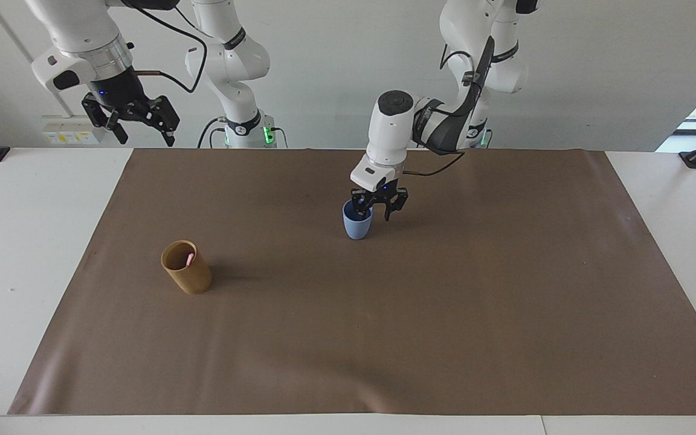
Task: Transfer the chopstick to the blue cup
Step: 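Carry the blue cup with the left gripper toward the table center, then release the cup and withdraw the left gripper to rest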
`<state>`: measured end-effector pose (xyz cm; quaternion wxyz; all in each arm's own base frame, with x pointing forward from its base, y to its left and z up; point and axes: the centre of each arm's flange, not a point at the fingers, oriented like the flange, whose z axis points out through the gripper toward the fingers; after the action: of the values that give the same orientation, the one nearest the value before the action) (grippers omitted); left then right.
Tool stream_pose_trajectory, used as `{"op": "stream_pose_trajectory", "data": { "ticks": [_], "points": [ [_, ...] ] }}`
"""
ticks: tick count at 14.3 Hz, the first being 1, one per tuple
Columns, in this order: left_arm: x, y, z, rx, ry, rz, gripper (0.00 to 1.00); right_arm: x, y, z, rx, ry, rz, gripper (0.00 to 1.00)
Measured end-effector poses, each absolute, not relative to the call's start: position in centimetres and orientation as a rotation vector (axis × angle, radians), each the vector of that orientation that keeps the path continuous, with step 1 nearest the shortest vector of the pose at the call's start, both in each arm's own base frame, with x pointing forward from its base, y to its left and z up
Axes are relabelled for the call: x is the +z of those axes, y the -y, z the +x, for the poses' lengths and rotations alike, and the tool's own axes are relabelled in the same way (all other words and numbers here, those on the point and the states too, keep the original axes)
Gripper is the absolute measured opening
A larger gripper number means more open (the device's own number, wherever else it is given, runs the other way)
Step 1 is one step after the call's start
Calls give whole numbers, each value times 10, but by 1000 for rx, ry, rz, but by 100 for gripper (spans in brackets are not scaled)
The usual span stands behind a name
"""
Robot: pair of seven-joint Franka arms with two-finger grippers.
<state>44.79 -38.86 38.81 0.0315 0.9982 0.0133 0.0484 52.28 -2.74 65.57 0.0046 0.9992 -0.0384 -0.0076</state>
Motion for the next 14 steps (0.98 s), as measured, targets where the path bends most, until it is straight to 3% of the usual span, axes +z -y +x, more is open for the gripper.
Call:
{"op": "stream_pose_trajectory", "data": {
  "ticks": [2, 6, 14],
  "points": [
    [417, 368, 451, 130, -44, 3095, 99, 656, 27, 523, -24, 120, 3130, 100],
    [480, 290, 456, 30, 18, 3158, 100, 656, 27, 523, -24, 120, 3130, 100],
    [545, 143, 502, 28, 106, 3161, 100, 656, 27, 523, -24, 120, 3130, 100]
  ]
}}
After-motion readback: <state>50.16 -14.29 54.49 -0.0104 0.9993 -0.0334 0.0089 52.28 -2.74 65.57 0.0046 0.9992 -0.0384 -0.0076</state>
